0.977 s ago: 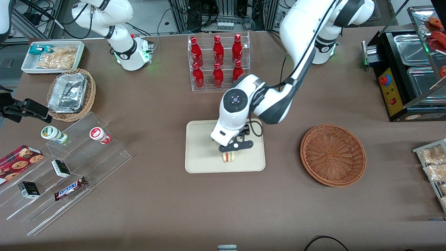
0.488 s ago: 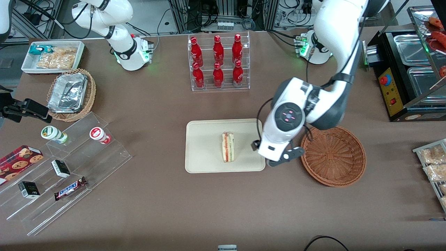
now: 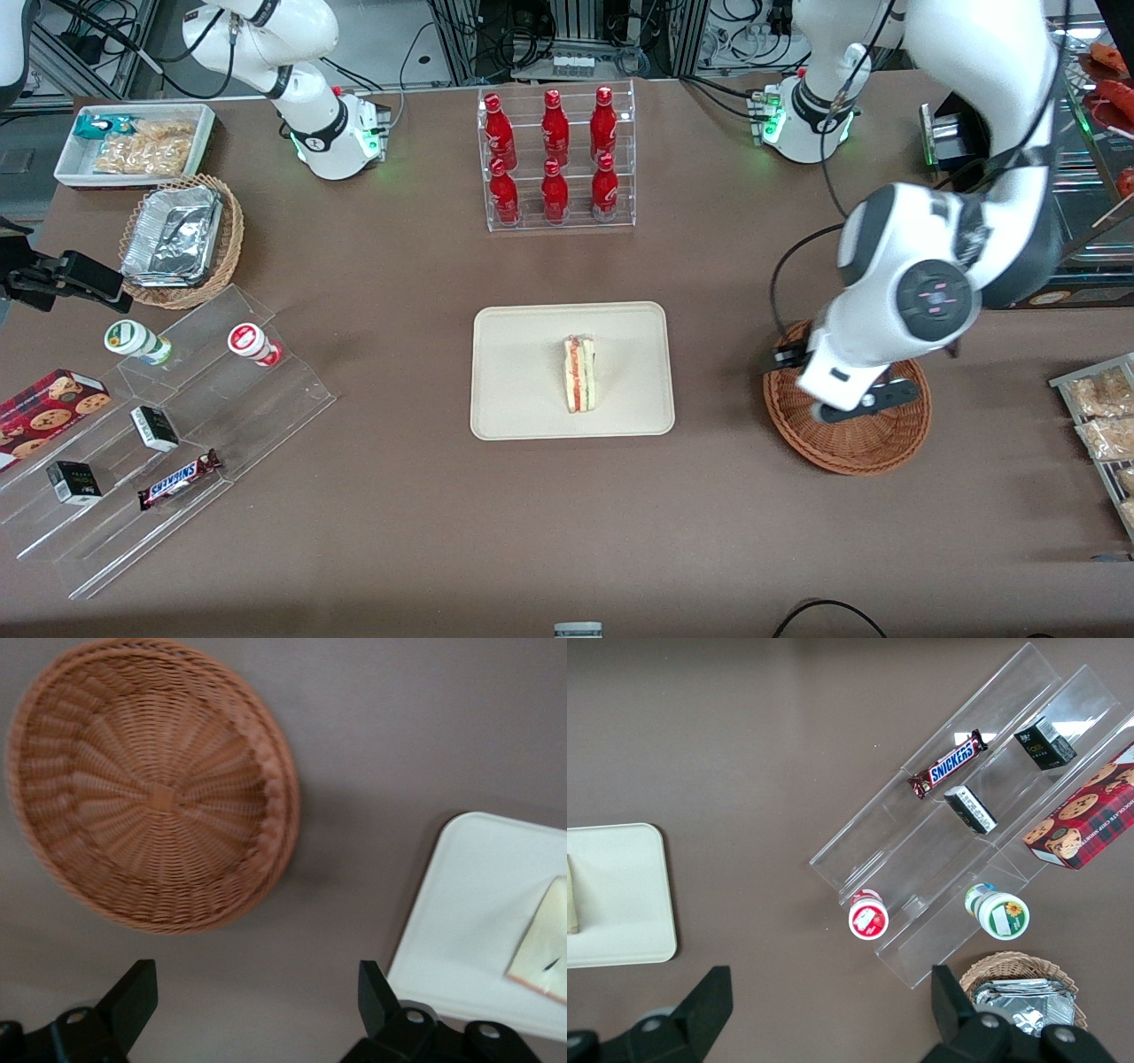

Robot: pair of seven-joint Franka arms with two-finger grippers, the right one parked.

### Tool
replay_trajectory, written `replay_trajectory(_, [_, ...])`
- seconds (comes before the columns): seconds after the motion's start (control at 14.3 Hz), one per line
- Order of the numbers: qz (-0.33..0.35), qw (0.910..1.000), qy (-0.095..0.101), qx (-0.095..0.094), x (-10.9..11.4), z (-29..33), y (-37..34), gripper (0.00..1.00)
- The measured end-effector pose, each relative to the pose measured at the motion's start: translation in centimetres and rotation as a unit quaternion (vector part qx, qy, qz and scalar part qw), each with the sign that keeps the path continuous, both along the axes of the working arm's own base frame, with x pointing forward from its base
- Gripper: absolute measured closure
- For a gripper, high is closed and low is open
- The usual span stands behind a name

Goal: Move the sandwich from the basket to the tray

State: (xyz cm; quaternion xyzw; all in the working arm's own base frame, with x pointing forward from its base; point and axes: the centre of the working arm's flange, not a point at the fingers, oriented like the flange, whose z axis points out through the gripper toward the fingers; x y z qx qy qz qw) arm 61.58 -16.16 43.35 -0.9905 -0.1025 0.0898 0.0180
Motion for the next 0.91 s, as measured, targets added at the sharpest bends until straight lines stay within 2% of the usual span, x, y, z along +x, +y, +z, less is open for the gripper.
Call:
replay_trajectory(0.21, [-0.038,0.9991,0.013,-0.009,-1.5,3.7,4.3,0.0])
replay_trajectory(0.42, [-0.078,0.9966,0.017,-0.021,-3.1,7.4,7.5,0.0])
replay_trajectory(0.7, [-0.129,0.9908,-0.014,-0.037,-5.0,12.7,12.0,0.0])
replay_trajectory(0.91, [-0.137,0.9889,-0.045,-0.035,-6.6,16.4,14.7,0.0])
